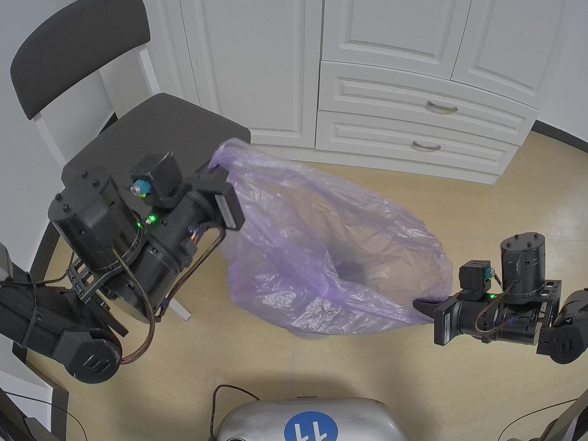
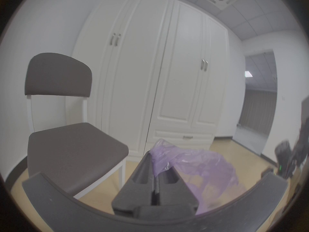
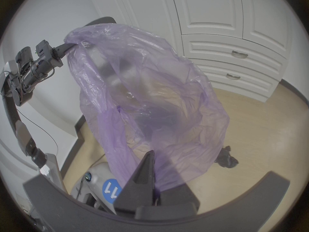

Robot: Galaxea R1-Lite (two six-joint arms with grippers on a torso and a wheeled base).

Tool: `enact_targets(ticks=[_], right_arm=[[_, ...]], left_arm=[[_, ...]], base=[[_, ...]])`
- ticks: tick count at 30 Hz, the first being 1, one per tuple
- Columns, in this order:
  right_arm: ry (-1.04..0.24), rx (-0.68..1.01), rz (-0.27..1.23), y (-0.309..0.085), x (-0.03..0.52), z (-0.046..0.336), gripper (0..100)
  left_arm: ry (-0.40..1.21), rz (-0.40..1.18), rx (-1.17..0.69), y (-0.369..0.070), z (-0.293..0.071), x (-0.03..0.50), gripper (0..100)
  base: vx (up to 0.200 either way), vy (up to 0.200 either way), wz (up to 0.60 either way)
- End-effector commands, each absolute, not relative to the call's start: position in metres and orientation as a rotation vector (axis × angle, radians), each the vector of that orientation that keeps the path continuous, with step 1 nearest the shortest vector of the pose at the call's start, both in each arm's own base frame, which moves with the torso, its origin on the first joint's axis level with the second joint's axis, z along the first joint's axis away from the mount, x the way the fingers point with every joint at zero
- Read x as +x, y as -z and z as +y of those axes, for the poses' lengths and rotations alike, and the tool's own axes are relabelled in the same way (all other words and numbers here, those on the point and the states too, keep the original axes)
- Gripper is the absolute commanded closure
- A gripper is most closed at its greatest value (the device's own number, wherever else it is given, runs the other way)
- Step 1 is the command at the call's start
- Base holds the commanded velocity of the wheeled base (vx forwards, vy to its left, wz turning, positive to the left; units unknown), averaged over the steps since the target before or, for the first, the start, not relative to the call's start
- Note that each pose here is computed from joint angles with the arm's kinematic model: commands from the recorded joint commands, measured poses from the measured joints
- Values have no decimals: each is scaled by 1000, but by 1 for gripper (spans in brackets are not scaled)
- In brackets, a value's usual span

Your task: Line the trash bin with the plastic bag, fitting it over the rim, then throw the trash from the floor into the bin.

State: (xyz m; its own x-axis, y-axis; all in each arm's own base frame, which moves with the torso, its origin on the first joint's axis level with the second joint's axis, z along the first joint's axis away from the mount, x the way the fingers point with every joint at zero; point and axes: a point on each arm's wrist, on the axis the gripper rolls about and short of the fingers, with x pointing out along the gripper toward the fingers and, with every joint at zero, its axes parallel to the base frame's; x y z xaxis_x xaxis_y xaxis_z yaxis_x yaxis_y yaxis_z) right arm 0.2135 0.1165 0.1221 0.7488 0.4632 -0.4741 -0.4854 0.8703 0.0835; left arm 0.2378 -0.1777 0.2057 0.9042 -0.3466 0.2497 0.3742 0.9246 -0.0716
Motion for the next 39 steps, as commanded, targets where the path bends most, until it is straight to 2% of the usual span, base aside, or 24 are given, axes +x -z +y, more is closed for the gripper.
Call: enact_targets(ticks=[1, 8, 10, 15, 16, 33, 39], right_arm=[[-566, 29, 586, -92, 231, 124, 100], [-597, 152, 584, -58, 249, 146, 100], [-611, 185, 540, -37, 256, 154, 100], [-628, 233, 466, -19, 261, 160, 100], [-628, 233, 468, -18, 261, 160, 0], [-635, 347, 412, -36, 266, 165, 0], [-657, 432, 315, -59, 266, 165, 0]], left_arm=[[361, -337, -266, -242, -203, 226, 100], [322, -394, -353, -265, -211, 223, 100], [308, -420, -399, -275, -208, 221, 100], [308, -421, -399, -276, -207, 220, 100], [308, -421, -400, -276, -207, 220, 100], [317, -417, -402, -276, -208, 217, 100], [320, -415, -401, -275, -209, 216, 100]], base=[[0, 0, 0], [0, 0, 0], [0, 0, 0], [0, 0, 0], [0, 0, 0], [0, 0, 0], [0, 0, 0]])
